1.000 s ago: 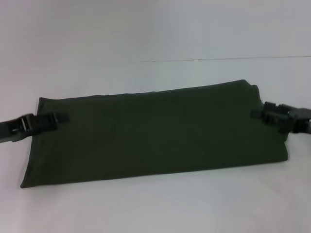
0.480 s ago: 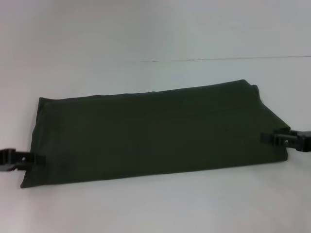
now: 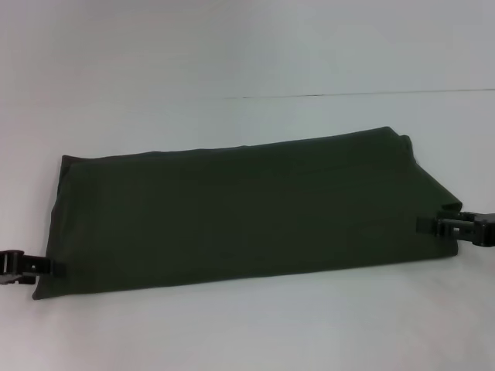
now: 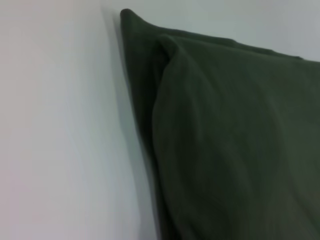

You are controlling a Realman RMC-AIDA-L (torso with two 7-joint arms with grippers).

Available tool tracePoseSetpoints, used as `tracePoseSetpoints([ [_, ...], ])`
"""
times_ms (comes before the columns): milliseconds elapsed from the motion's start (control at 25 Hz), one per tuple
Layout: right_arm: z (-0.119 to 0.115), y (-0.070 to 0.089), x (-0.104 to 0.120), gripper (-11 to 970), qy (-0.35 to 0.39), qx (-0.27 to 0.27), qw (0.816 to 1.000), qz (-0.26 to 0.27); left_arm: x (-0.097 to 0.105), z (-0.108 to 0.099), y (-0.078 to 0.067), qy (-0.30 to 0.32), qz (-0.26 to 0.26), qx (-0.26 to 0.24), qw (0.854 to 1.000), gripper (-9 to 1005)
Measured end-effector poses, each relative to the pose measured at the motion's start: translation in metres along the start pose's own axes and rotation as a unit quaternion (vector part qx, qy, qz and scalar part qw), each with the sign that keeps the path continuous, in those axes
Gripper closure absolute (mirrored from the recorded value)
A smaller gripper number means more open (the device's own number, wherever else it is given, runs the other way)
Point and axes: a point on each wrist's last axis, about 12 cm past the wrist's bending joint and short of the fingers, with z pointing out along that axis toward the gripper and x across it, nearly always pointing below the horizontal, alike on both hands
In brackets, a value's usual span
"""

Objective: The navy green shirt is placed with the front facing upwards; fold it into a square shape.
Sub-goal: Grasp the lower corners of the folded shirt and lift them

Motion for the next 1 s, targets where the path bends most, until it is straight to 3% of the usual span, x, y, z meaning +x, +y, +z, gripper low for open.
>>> tracePoseSetpoints([
  [920,0.004,0.002,-0.002,150,0.0,-0.003,1.0,-0.004,-0.001,0.01,0.0,0.017,0.007,-0.016,1.0,339],
  [1000,0.004,0.002,-0.003,150,0.0,-0.003,1.0,-0.003,-0.001,0.009,0.002,0.014,0.007,-0.025,1.0,375],
])
